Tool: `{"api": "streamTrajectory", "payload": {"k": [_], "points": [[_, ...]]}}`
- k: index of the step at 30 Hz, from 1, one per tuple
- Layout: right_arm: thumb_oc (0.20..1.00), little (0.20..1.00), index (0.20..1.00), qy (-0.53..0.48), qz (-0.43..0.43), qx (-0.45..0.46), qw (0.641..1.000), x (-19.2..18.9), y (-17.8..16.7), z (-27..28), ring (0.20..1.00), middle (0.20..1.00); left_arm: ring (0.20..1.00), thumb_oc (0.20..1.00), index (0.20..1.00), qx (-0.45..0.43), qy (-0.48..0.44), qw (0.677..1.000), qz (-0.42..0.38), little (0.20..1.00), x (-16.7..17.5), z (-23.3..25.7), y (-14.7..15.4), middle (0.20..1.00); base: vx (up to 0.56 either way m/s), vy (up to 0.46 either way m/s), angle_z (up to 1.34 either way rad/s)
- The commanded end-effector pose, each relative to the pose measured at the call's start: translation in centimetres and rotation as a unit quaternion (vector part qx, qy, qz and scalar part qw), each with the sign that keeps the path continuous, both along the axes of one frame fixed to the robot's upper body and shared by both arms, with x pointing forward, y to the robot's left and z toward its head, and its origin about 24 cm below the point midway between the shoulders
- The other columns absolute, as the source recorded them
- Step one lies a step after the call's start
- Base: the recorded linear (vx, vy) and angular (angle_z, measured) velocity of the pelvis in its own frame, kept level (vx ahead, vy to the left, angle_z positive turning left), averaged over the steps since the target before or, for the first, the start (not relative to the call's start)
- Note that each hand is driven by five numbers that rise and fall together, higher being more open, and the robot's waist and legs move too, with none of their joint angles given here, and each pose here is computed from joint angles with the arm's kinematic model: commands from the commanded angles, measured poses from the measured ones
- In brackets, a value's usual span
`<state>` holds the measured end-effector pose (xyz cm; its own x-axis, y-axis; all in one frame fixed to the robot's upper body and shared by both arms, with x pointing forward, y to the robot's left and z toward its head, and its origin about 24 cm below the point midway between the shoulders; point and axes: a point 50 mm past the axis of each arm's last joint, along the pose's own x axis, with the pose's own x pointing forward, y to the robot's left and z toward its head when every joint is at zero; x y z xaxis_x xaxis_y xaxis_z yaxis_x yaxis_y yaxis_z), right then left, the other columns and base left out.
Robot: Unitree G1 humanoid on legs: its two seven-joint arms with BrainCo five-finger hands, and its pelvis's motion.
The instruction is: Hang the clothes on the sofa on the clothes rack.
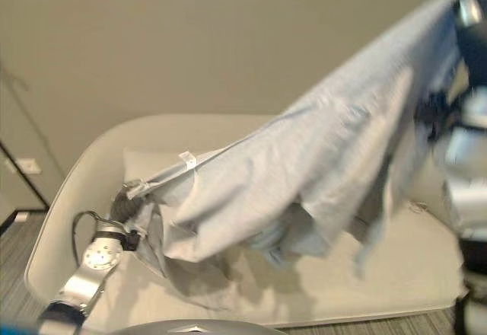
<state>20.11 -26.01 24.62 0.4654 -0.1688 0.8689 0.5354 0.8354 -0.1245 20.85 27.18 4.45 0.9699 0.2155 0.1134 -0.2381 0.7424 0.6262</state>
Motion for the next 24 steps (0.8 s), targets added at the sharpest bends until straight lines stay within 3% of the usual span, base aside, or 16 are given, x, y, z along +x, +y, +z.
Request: {"api": "streamTrajectory", "payload": {"k": [1,6,7,12,24], "points": [[0.2,0.2,0.2,-0.072,-0.078,-0.038,0.994,0.0,0.1,1.3,0.2,0.2,0.2,0.2,0.2,0.112,-0.133,0.984,0.032,0.2,0.7,5.2,1.6,0.2,-0.21,-0.043,0.59],[0.2,0.2,0.2,-0.035,-0.094,-0.038,0.994,-0.4,0.2,-0.7,0.2,0.2,0.2,0.2,0.2,0.14,-0.162,0.976,0.049,0.2,-0.8,6.3,2.0,0.2,-0.19,0.017,0.68],[0.2,0.2,0.2,-0.022,-0.121,-0.076,0.989,-0.6,0.2,-1.1,0.2,0.2,0.2,0.2,0.2,0.151,-0.183,0.971,0.043,0.2,-0.5,7.0,1.6,0.2,-0.19,0.032,0.58],[0.2,0.2,0.2,0.004,-0.136,-0.087,0.987,-1.0,0.2,-2.4,0.2,0.2,0.2,0.2,0.2,0.16,-0.205,0.966,0.016,0.2,-0.2,7.1,-0.1,0.2,-0.06,0.101,0.47],[0.2,0.2,0.2,0.054,-0.144,-0.012,0.988,-1.4,-0.1,-6.0,0.2,0.2,0.2,0.2,0.2,0.136,-0.268,0.952,-0.065,0.2,2.4,8.0,-4.5,0.2,-0.05,0.408,0.16]]}}
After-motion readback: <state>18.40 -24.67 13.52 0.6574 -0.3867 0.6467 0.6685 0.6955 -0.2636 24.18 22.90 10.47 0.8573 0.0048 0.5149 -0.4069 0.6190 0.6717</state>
